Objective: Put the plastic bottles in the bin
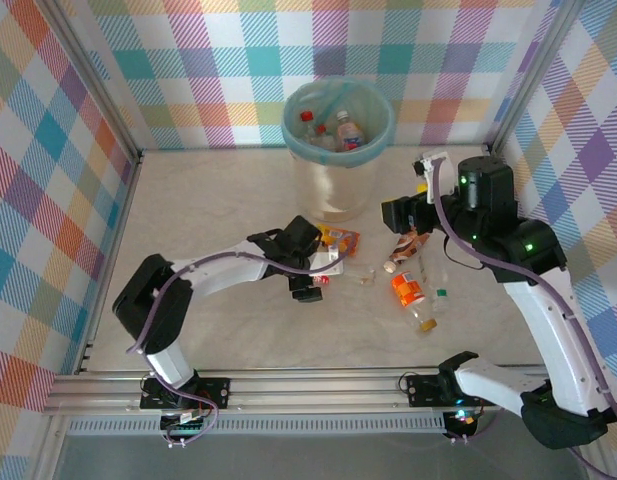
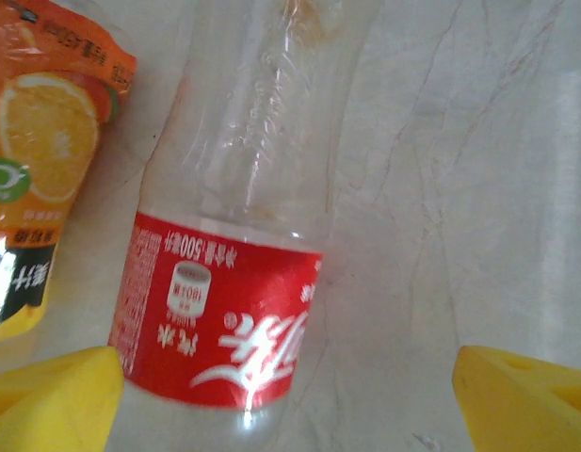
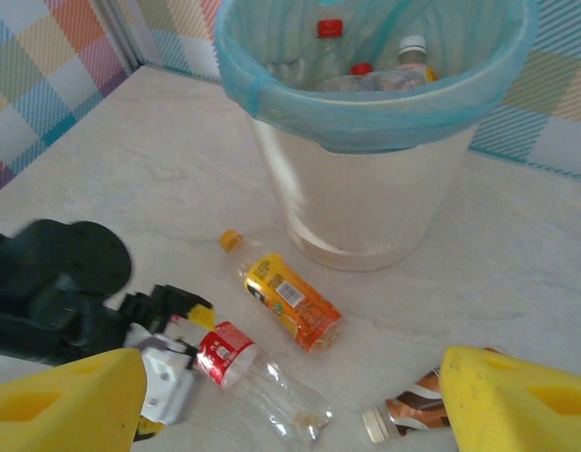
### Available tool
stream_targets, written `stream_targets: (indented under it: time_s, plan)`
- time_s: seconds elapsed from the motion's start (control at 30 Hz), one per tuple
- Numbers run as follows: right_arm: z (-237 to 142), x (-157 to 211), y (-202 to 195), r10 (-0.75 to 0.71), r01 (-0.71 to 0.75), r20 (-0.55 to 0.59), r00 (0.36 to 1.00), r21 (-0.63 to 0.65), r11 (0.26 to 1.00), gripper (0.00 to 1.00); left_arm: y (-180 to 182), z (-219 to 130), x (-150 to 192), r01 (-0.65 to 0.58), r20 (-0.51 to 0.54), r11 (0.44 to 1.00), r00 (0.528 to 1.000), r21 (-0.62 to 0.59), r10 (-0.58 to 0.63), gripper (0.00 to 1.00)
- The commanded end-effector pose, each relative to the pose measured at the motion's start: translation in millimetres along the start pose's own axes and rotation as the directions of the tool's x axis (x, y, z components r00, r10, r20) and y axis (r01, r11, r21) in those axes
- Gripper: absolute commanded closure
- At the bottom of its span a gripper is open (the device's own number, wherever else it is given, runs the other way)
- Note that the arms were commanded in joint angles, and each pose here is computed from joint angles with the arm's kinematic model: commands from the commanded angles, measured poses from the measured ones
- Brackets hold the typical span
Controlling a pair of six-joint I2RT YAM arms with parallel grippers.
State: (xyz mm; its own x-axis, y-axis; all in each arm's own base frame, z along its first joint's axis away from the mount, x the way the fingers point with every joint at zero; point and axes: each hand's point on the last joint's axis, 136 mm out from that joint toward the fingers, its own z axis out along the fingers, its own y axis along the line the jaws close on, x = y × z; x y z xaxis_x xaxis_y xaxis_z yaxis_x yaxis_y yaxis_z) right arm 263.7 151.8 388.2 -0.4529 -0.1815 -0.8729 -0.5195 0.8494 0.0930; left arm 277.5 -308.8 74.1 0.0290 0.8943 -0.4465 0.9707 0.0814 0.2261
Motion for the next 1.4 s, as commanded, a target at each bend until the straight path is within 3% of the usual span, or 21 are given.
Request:
stream_targets:
  time_s: [0.0,0.43,0.7,0.9,1.1,1.23,1.37]
  plan:
    - [4,-10,7,0.014,-0.013,0.034,0.999,-0.044,0.999,0.18,1,10,-7,-0.072,-0.002,0.997,0.997,0.013,0.072,0.10]
    - [20,-9,10,0.003,-0.002,0.018,1.000,-0.078,0.997,0.19,9,55,0,-0.044,-0.052,0.998,0.998,0.036,0.045,0.14]
    - [17,-14,11,-0.012,0.014,0.027,1.000,-0.082,0.997,0.19,17,43,-15,-0.018,-0.022,1.000,1.000,0.019,0.018,0.32]
    - [9,-20,12,-0.021,0.026,0.053,0.998,-0.078,0.997,0.18,27,-4,-34,0.018,0.062,0.999,0.998,-0.047,-0.015,0.40]
    - [-9,-38,25,-0.011,0.029,0.130,0.991,-0.139,0.990,0.19,33,-89,-59,0.121,0.262,0.980,0.962,-0.157,-0.077,0.40]
    - [-39,-66,50,0.014,0.066,0.291,0.956,-0.260,0.963,0.18,39,-150,-77,0.266,0.425,0.944,0.890,-0.195,-0.164,0.40]
    - [-67,-86,81,0.020,0.179,0.437,0.899,-0.409,0.895,0.12,41,-207,-101,0.363,0.598,0.916,0.777,-0.169,-0.197,0.41]
